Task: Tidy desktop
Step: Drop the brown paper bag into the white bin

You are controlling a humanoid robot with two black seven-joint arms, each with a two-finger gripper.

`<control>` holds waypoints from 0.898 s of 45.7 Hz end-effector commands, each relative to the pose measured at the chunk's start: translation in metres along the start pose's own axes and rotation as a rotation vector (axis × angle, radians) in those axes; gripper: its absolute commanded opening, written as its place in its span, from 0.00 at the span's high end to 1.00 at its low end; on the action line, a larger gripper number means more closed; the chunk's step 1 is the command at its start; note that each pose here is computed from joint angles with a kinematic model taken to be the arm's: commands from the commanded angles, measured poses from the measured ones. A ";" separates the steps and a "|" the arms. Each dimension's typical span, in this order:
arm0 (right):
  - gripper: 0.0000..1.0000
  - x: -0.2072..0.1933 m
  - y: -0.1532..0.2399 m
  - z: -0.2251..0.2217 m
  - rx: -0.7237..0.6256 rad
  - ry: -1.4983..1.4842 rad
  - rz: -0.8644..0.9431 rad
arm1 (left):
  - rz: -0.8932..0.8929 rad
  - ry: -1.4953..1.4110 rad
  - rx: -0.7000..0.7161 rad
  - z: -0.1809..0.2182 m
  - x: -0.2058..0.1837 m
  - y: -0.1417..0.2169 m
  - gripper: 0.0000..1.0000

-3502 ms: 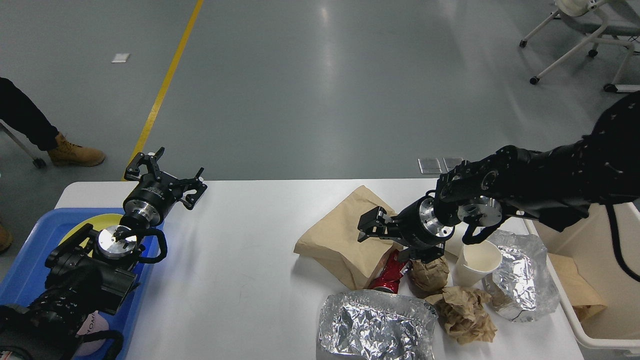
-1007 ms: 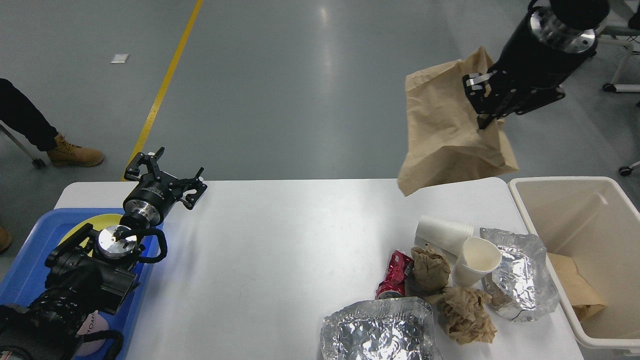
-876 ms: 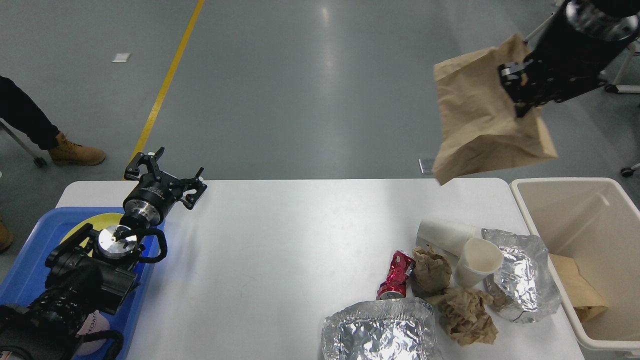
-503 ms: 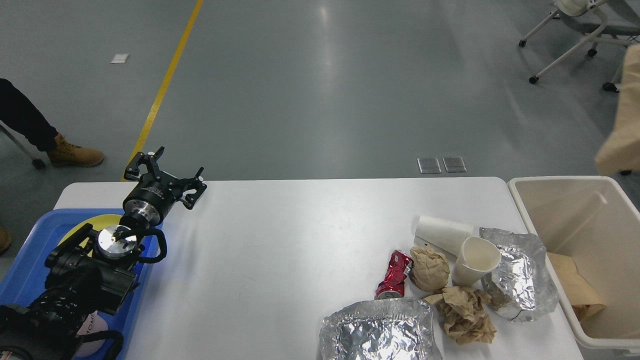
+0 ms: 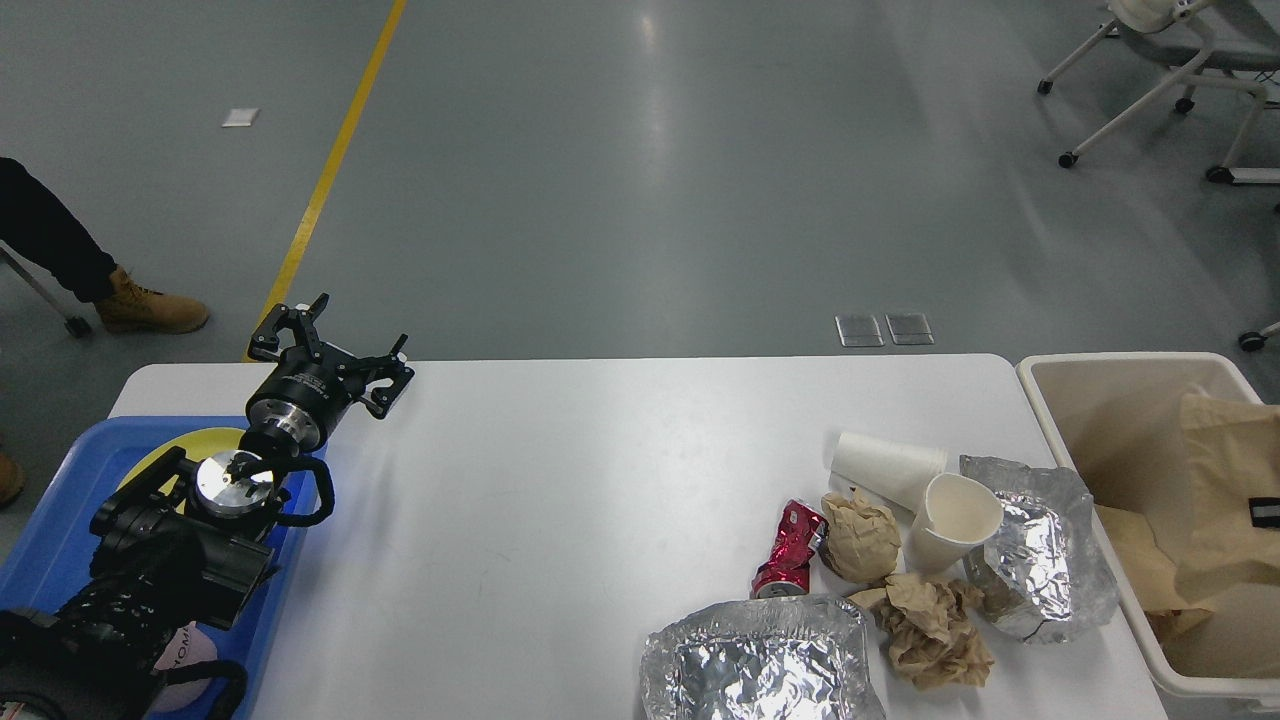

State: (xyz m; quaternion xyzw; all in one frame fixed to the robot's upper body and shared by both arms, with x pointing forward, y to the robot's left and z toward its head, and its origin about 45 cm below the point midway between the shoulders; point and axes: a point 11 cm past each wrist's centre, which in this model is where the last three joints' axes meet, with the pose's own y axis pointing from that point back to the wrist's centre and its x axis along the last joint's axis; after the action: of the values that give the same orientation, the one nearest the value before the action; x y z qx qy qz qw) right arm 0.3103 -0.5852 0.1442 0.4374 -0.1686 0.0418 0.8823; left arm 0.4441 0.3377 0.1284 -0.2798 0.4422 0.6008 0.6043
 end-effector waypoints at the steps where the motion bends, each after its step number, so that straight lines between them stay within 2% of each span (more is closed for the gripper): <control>1: 1.00 -0.026 -0.020 -0.026 0.010 0.022 -0.003 | -0.001 0.000 0.000 0.000 0.000 0.000 0.04; 10: 1.00 -0.064 -0.037 -0.048 0.028 0.069 -0.005 | -0.001 0.000 0.000 0.000 0.000 0.000 0.04; 25: 1.00 -0.078 -0.040 -0.063 0.056 0.069 -0.021 | 0.001 0.000 0.000 0.000 0.000 0.000 0.04; 30: 0.65 -0.074 -0.040 -0.069 0.074 0.036 0.007 | -0.001 0.000 0.000 0.000 0.000 0.000 0.04; 33: 0.38 -0.070 -0.040 -0.075 0.091 0.015 0.058 | -0.001 0.000 0.000 0.000 0.000 0.000 0.04; 35: 0.25 -0.072 -0.040 -0.081 0.104 0.003 0.076 | -0.001 0.000 0.000 0.000 0.000 0.000 0.04; 37: 0.16 -0.076 -0.041 -0.084 0.115 -0.018 0.077 | -0.001 0.000 0.000 0.000 0.000 0.000 0.04; 41: 0.09 -0.076 -0.041 -0.083 0.120 -0.046 0.073 | -0.001 0.000 0.000 0.000 0.000 0.000 0.04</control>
State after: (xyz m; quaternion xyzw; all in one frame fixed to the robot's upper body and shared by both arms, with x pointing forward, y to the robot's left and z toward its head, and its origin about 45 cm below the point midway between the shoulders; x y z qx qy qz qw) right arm 0.2712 -0.5404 0.0426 0.4788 -0.1865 0.0806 0.8541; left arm 0.4441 0.3377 0.1284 -0.2799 0.4422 0.6007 0.6044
